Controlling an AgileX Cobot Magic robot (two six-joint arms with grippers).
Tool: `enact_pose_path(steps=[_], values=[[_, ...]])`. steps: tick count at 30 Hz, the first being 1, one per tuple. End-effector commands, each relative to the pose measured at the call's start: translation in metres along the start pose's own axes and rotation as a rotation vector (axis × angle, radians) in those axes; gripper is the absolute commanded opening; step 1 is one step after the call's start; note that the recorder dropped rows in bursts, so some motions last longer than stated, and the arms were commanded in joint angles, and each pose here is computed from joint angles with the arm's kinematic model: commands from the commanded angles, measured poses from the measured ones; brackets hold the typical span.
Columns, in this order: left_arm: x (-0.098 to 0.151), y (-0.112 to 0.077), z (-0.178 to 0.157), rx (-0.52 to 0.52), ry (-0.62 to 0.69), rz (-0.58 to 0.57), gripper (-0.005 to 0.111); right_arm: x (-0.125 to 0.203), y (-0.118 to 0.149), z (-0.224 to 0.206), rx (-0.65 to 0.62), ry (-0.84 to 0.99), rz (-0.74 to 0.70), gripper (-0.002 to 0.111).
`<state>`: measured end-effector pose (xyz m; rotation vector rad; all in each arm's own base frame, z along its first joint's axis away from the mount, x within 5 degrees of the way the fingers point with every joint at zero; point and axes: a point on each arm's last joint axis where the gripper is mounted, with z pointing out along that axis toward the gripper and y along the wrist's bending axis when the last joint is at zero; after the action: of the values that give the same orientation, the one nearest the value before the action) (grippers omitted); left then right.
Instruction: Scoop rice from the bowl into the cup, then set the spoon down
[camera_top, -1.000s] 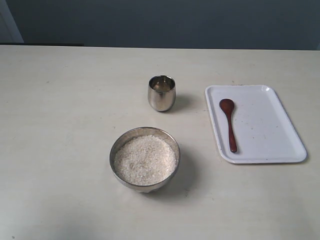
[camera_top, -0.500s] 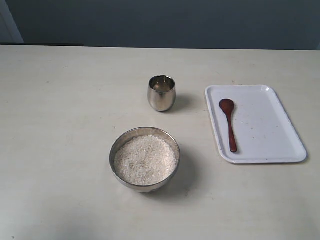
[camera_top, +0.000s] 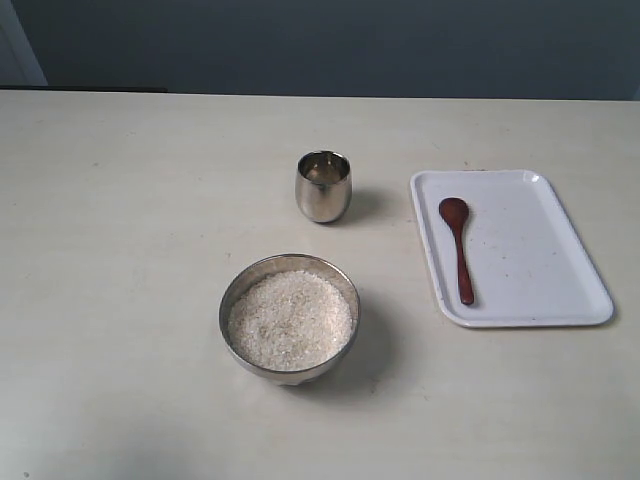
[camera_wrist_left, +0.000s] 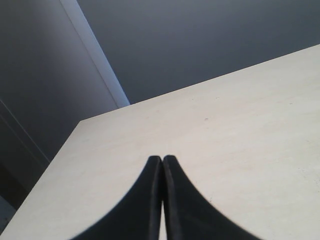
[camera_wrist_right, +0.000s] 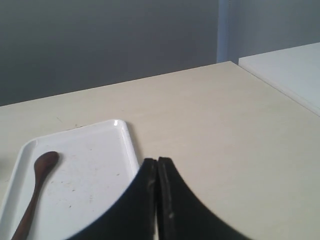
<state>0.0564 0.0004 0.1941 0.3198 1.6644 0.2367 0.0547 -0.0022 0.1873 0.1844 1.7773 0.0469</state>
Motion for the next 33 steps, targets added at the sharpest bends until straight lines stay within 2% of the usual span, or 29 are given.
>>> enact_pose_path(steps=[1,33], values=[[-0.0014,0.0000,-0.0005,0.004,-0.012,-0.011,0.000,0.0015,-0.0020,0.0000,0.032,-0.002,-0.002,-0.001],[-0.0015,0.0000,-0.0005,0.004,-0.014,-0.010,0.000,0.0010,-0.0017,0.0000,0.029,-0.007,0.006,-0.001]])
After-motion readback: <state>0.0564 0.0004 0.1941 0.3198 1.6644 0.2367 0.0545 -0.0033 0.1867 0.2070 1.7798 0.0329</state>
